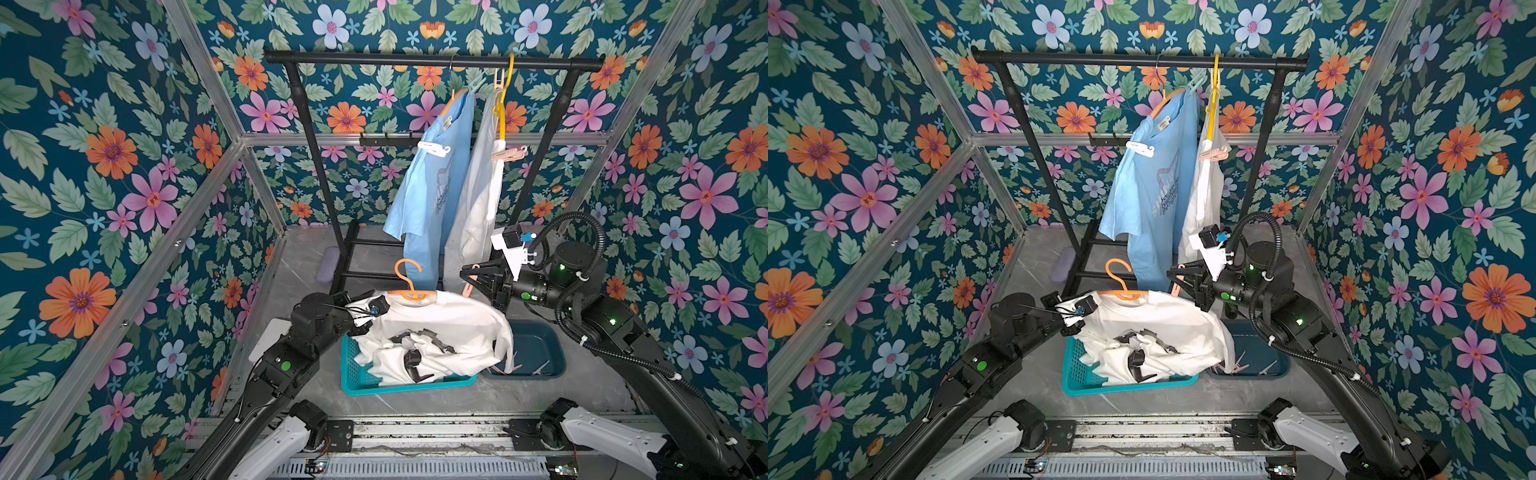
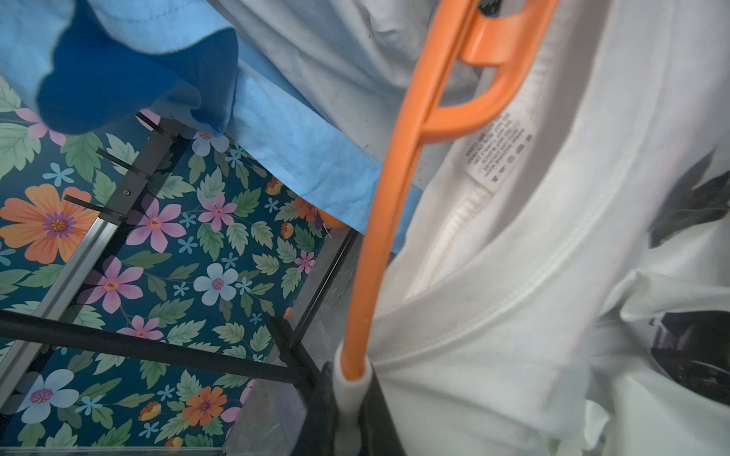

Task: Use clothespins to secure the t-shirt on both sides of the hanger
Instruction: Pick up the hanger from the basket, then clamp the T-shirt on the hanger.

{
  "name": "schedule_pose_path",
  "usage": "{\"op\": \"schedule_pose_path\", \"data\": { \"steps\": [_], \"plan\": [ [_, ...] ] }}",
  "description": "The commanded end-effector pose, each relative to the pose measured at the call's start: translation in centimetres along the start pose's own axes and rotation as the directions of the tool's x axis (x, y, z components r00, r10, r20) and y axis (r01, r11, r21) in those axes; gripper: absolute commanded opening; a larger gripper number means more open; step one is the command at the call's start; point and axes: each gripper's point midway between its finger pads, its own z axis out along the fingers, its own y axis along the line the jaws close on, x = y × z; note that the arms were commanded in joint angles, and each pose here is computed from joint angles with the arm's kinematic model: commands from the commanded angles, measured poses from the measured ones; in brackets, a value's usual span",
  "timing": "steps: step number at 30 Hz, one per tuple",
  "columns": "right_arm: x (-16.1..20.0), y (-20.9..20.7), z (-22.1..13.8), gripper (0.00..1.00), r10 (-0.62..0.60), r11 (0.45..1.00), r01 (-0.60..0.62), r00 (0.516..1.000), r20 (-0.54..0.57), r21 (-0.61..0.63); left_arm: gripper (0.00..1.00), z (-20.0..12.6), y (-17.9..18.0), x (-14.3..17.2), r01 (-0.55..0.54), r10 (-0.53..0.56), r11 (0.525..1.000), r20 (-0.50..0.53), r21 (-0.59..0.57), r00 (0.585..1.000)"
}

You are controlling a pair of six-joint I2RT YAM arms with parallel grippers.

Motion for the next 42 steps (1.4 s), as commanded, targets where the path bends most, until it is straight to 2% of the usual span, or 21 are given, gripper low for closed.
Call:
{"op": "schedule_pose_path", "data": {
  "steps": [1,6,14,18,23,29,31,33,36,39,42],
  "plan": [
    [-0.2,0.6,0.2,0.0,-0.004,0.999,0.005,1.0,0.021,-0.044,0.0,-0.3,1.6,-2.4,0.007,-0.003,0.999,0.096,-0.048,0.995],
    [0.2,0.7,0.4,0.0,-0.001,0.998,0.002,1.0,0.018,-0.06,0.0,-0.7,2.1,-3.4,0.018,-0.009,0.998,0.139,-0.062,0.99],
    [1.5,1.0,0.9,0.0,0.026,0.994,-0.024,1.0,0.011,-0.107,0.0,-0.8,2.9,-3.9,0.059,-0.046,0.995,0.15,-0.08,0.988],
    [2.3,0.4,0.9,0.0,0.011,0.996,-0.011,1.0,0.003,-0.084,0.0,-0.9,3.1,-4.4,0.089,-0.077,0.993,0.162,-0.071,0.984],
    [2.3,0.2,0.5,0.0,-0.026,0.998,0.027,0.999,0.02,-0.057,0.0,-0.6,2.7,-4.1,0.071,-0.063,0.996,0.144,-0.052,0.988],
    [1.2,0.2,0.1,0.46,-0.047,0.998,0.049,0.998,0.048,-0.031,0.0,-0.2,1.5,-3.4,0.045,-0.046,0.999,0.113,0.004,0.993],
    [0.9,0.4,0.0,0.56,-0.048,0.998,0.05,0.997,0.052,-0.038,0.0,0.1,1.1,-3.0,0.038,-0.04,0.999,0.095,0.022,0.995],
    [0.8,0.3,0.0,0.75,-0.046,0.998,0.048,0.997,0.054,-0.032,0.0,0.3,0.6,-2.6,0.024,-0.028,0.999,0.076,0.042,0.997],
    [0.4,0.1,-0.3,0.97,-0.048,0.999,0.049,0.997,0.067,-0.008,0.0,0.6,0.2,-2.0,0.015,-0.018,0.998,0.049,0.058,0.999],
    [-0.2,-0.2,-1.0,1.0,-0.055,0.998,0.052,0.995,0.084,0.037,0.0,1.0,0.0,-1.1,0.009,-0.01,0.999,0.016,0.053,1.0],
    [-1.2,-1.6,-2.8,1.0,-0.037,0.984,0.014,0.991,0.129,0.176,0.0,1.5,0.1,0.2,0.015,-0.013,0.999,-0.042,0.034,0.999]
  ]
}}
